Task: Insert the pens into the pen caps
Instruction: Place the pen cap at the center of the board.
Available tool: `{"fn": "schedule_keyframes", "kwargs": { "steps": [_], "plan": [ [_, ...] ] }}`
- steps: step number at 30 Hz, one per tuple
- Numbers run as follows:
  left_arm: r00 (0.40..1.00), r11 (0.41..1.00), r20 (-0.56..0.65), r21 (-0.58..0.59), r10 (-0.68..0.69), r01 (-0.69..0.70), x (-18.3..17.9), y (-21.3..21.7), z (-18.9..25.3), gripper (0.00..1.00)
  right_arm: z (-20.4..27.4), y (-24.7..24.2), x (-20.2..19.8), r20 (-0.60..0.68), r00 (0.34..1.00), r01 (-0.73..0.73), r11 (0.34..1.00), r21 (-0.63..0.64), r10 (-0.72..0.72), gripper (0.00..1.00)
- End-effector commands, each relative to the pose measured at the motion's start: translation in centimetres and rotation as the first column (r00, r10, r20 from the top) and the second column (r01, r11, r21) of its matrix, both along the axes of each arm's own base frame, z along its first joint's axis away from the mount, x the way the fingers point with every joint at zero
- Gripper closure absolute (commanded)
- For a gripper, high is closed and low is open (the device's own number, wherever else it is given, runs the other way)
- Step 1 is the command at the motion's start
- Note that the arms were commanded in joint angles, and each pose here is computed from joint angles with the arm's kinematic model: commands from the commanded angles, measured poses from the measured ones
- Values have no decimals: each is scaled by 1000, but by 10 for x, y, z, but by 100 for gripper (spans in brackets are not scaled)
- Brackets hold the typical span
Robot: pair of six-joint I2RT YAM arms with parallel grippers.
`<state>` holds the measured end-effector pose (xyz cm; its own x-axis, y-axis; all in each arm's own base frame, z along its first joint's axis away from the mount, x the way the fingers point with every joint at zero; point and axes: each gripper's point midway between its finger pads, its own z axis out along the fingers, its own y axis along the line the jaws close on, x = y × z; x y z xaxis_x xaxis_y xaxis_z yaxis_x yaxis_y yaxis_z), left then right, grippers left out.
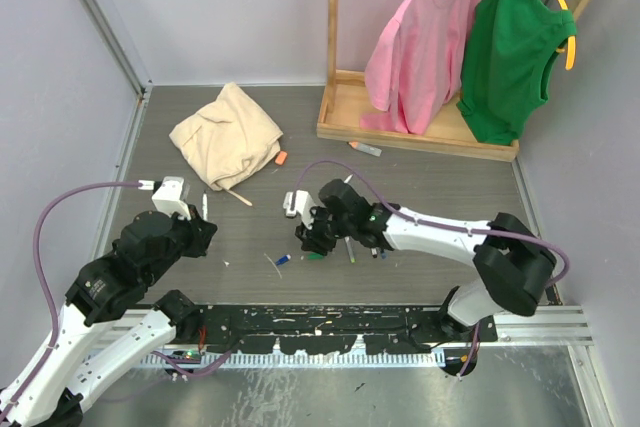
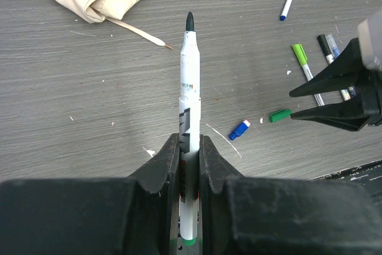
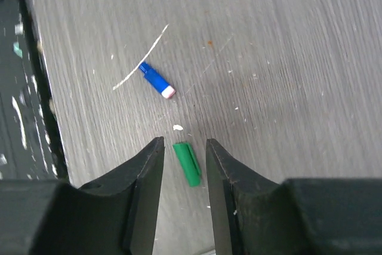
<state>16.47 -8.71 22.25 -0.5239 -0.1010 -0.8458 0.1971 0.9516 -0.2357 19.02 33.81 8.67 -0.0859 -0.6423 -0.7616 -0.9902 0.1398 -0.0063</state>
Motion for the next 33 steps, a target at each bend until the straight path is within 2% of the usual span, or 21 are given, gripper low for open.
{"fn": "schedule_keyframes", "kwargs": {
  "steps": [1,5,7,9,13,14,18,21,33],
  "plan": [
    [999,1000,48,-29,0,2,6,-4,12,100,42,16,25,-251,872,479,837,265,-420,60],
    [999,1000,48,-30,-2,3,7,-5,12,100,45,-4,37,-407,655,749,617,241,-637,59],
    [999,1000,46,-30,-3,4,7,-6,12,100,46,-14,36,-458,555,828,514,225,-694,59],
    [999,1000,44,-28,-5,6,7,-6,12,100,37,-28,36,-490,416,908,383,173,-766,59],
    [999,1000,39,-24,-6,7,8,-7,11,100,16,-37,17,-524,213,974,220,51,-825,59],
    [999,1000,40,-25,-7,8,8,-7,11,100,13,-36,13,-521,184,980,196,32,-833,59],
    [999,1000,40,-23,-2,3,8,-6,10,100,0,-24,-5,-501,128,985,167,-35,-856,58],
    [999,1000,38,-23,-6,7,8,-7,10,100,-8,-18,-14,-465,110,985,159,-68,-878,56],
    [999,1000,40,-24,-5,6,8,-6,11,100,-28,-1,-19,-474,110,975,189,-121,-874,48]
  ]
}}
